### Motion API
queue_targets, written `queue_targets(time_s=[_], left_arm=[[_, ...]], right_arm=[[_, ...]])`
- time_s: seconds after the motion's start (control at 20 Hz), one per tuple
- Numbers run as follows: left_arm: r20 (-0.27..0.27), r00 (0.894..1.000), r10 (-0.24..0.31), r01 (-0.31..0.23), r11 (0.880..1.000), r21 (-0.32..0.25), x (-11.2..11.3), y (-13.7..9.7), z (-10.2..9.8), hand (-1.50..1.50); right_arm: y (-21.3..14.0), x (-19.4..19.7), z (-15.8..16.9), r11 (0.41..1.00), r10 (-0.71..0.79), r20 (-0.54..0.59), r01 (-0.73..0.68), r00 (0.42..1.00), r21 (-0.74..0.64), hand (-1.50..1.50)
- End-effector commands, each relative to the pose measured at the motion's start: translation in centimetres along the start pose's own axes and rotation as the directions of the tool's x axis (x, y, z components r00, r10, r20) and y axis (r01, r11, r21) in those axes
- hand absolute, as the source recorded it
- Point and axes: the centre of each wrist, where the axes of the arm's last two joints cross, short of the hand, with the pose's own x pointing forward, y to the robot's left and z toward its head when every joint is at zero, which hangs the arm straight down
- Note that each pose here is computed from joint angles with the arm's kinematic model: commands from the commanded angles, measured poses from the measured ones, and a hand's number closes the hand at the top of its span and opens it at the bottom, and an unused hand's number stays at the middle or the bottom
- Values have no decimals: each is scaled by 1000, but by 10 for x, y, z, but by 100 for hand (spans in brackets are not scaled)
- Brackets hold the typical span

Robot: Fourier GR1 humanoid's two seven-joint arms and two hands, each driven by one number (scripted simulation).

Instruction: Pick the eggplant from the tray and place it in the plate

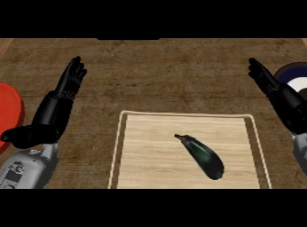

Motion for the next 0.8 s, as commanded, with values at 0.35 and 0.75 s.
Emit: queue_targets(time_s=[0.35,0.75], left_arm=[[-350,937,-10,36,997,68,-63,27,47,0],[-354,935,19,27,992,126,-86,61,56,0]], right_arm=[[105,41,-30,933,332,17,-331,943,142,150],[215,32,41,999,-1,-1,1,1000,55,-150]])
